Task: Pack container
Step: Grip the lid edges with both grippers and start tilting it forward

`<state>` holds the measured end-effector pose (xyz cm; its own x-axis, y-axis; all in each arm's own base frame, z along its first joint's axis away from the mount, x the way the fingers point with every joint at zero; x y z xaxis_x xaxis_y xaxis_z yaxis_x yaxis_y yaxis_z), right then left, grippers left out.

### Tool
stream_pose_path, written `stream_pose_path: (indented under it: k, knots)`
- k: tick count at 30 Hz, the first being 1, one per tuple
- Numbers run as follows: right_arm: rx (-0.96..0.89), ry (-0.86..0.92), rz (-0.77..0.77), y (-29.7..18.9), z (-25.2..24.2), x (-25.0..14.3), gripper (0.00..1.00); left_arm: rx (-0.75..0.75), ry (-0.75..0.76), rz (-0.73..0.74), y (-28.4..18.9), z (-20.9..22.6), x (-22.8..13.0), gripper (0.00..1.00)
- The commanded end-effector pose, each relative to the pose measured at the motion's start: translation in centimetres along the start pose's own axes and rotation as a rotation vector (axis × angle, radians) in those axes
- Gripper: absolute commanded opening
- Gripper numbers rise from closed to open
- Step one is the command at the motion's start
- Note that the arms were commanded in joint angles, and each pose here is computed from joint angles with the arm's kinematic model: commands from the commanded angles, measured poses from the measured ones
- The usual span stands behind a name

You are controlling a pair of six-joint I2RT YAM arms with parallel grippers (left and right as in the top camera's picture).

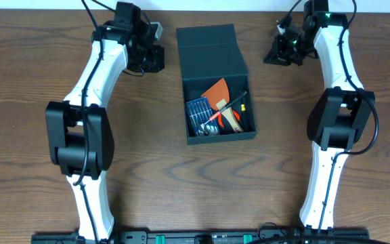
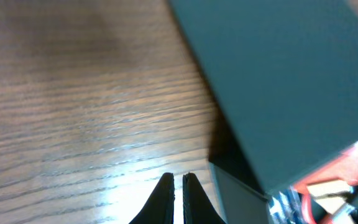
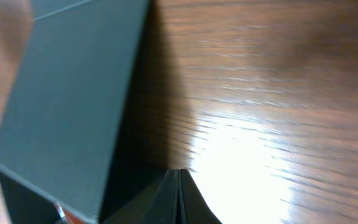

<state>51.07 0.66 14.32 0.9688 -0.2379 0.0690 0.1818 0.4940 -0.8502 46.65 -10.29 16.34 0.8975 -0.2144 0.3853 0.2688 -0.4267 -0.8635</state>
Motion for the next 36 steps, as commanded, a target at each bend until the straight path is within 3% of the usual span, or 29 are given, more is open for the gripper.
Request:
stream_pose_path:
  k: [1, 10, 16, 36]
  knots:
    - [-0.066, 0.049, -0.027, -0.3, -0.4, 0.3, 0.01, 0.002, -0.068, 0.061, 2.9, 1.5, -0.8, 0.06]
    - [-0.070, 0.081, 0.014, 1.5, -1.6, -0.5, 0.01, -0.282, -0.139, 0.095, 7.2, 2.2, -2.1, 0.06]
    - [0.035, 0.098, 0.054, 4.1, -2.1, -1.3, 0.01, -0.423, -0.116, 0.000, 6.8, 2.3, -0.9, 0.06]
    - [0.247, 0.061, 0.104, 9.2, -0.2, -2.3, 0.01, -0.555, -0.064, -0.053, 6.9, 1.7, -0.4, 0.06]
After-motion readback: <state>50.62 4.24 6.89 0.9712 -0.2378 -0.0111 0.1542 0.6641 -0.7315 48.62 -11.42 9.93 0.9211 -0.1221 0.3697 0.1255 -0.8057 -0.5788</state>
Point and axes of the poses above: each gripper's point midway between its finger pads, its own y axis out along the fingers, its own z axis along the line the jaws close on, x = y × z, the point moved 9 cm from there along -y, back along the fingers, and after that the axes turned 9 degrees about y, right-handed, at the moved point
